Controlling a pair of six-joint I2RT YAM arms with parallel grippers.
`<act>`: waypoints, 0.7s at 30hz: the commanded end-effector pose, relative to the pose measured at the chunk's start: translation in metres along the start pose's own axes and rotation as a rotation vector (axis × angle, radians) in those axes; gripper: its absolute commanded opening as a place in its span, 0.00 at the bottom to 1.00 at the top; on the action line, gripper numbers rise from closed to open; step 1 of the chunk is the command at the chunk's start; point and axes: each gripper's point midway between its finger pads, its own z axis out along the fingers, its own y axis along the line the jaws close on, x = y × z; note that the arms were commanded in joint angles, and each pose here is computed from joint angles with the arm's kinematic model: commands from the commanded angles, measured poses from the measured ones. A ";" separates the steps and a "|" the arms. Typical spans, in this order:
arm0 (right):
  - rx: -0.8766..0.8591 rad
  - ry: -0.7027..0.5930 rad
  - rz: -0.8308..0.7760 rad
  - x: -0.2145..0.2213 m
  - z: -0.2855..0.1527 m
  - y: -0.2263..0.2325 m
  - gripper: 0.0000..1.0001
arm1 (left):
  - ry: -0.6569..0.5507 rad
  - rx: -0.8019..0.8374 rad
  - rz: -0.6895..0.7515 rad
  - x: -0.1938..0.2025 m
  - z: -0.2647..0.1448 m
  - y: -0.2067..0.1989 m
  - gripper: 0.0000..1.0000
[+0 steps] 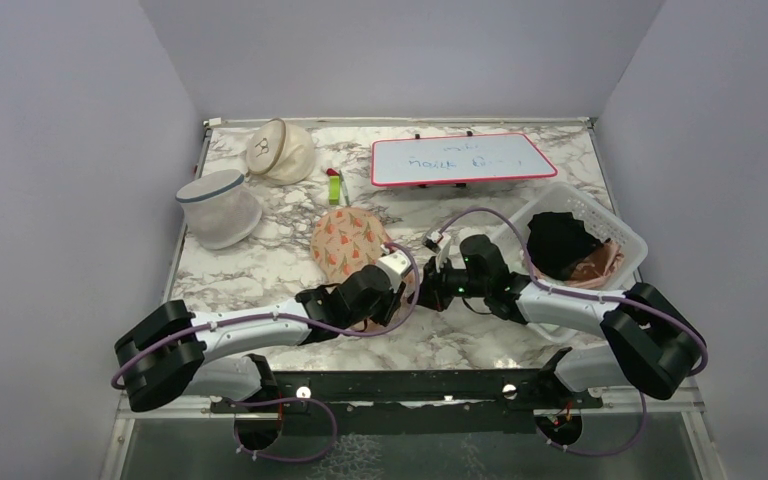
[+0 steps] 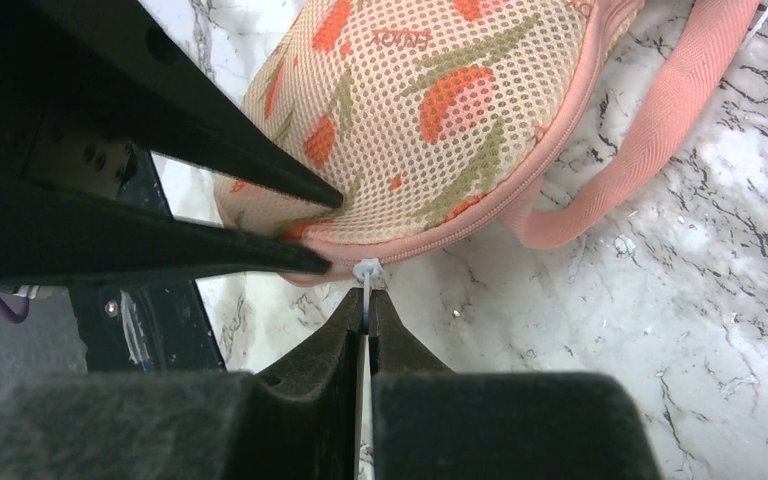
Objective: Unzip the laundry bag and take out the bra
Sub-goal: Unzip the laundry bag at the center of the board.
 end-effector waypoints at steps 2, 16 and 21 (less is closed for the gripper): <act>-0.008 -0.031 -0.029 -0.018 0.003 0.004 0.01 | -0.007 -0.033 0.026 -0.007 0.004 0.005 0.11; 0.370 -0.037 0.023 -0.036 -0.001 -0.075 0.01 | -0.009 0.034 0.105 0.003 -0.019 0.004 0.00; 0.344 -0.044 -0.062 -0.054 0.018 -0.088 0.01 | -0.015 0.043 0.078 0.008 -0.023 0.004 0.00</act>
